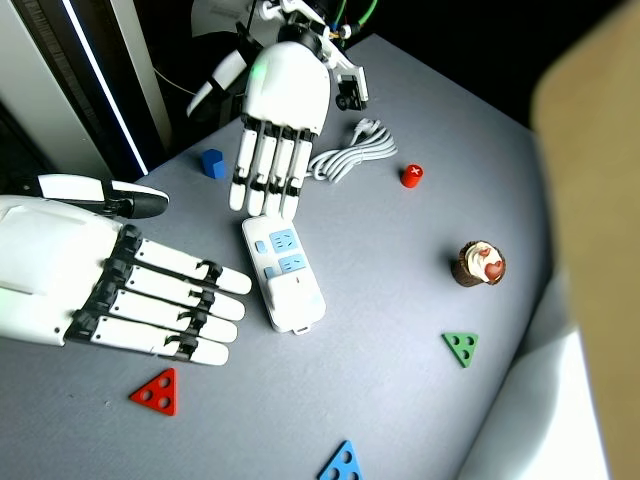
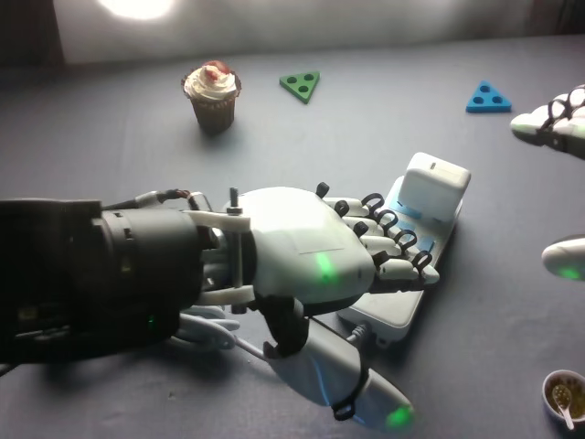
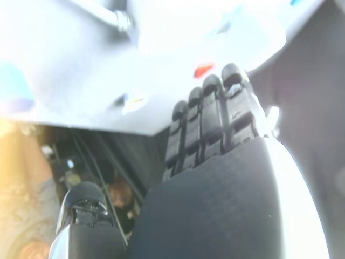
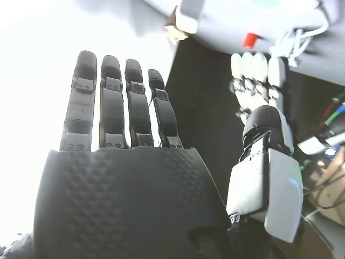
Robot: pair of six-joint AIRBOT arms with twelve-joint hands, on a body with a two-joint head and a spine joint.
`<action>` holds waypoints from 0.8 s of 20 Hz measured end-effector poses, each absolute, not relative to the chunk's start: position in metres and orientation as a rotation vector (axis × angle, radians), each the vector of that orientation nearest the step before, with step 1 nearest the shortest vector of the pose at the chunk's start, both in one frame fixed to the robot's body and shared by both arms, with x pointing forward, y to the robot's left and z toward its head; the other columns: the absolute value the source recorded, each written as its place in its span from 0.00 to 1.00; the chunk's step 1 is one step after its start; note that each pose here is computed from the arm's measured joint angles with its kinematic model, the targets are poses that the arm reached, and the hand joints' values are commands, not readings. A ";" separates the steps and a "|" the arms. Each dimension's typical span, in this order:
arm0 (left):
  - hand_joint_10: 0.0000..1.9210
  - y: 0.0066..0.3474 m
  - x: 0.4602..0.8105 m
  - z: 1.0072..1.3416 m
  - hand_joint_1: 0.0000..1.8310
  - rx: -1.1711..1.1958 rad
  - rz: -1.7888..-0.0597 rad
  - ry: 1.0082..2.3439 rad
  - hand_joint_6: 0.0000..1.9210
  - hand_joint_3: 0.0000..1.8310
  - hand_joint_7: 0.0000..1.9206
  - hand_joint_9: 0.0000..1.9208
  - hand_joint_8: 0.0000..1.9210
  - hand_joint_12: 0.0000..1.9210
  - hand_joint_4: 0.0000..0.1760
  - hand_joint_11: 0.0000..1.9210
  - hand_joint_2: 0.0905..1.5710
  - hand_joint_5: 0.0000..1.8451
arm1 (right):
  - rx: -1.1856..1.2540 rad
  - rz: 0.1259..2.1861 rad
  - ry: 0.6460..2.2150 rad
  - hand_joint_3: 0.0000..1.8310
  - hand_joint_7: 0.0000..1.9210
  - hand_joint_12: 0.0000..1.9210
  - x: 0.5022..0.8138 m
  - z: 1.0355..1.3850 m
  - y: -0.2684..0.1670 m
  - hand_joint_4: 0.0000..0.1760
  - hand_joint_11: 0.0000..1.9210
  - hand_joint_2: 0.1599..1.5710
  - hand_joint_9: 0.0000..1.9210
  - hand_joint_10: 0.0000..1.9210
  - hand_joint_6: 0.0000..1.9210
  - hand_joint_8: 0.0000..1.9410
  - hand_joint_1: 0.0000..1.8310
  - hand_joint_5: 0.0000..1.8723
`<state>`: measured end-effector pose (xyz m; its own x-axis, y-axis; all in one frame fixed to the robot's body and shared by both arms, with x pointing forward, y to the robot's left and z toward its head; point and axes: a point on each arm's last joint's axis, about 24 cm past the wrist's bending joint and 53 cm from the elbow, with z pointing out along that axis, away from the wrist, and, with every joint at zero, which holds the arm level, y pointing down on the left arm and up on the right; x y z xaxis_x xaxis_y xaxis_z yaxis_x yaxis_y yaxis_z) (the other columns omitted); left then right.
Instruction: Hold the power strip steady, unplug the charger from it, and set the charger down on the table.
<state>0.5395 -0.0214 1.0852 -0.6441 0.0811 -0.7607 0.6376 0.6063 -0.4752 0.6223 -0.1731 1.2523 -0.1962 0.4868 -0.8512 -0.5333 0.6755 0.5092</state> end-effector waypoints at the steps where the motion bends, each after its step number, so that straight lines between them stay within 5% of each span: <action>1: 0.00 -0.023 0.541 1.083 0.00 0.564 -0.990 2.118 0.00 0.00 0.05 0.04 0.00 0.08 0.00 0.01 0.62 0.05 | -0.041 0.919 1.512 0.00 0.11 0.09 0.622 1.252 -0.173 0.00 0.08 0.62 0.11 0.00 0.00 0.00 0.03 0.08; 7: 0.00 -0.020 0.551 1.056 0.00 0.557 -0.954 2.164 0.01 0.00 0.05 0.04 0.00 0.07 0.00 0.01 0.62 0.05 | -0.032 0.916 1.537 0.00 0.11 0.07 0.624 1.245 -0.172 0.00 0.08 0.63 0.11 0.00 0.00 0.00 0.03 0.08; 16: 0.00 -0.022 0.558 1.041 0.00 0.561 -0.944 2.176 0.00 0.00 0.05 0.04 0.00 0.07 0.00 0.01 0.62 0.04 | -0.005 0.925 1.551 0.00 0.14 0.08 0.626 1.241 -0.172 0.00 0.12 0.66 0.14 0.01 0.00 0.00 0.21 0.10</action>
<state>0.5581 -0.0216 1.0415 -0.6687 0.1111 -0.7352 0.6128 0.6424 -0.4603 0.6262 -0.1718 1.2413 -0.2326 0.4951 -0.8372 -0.5012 0.6767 0.5394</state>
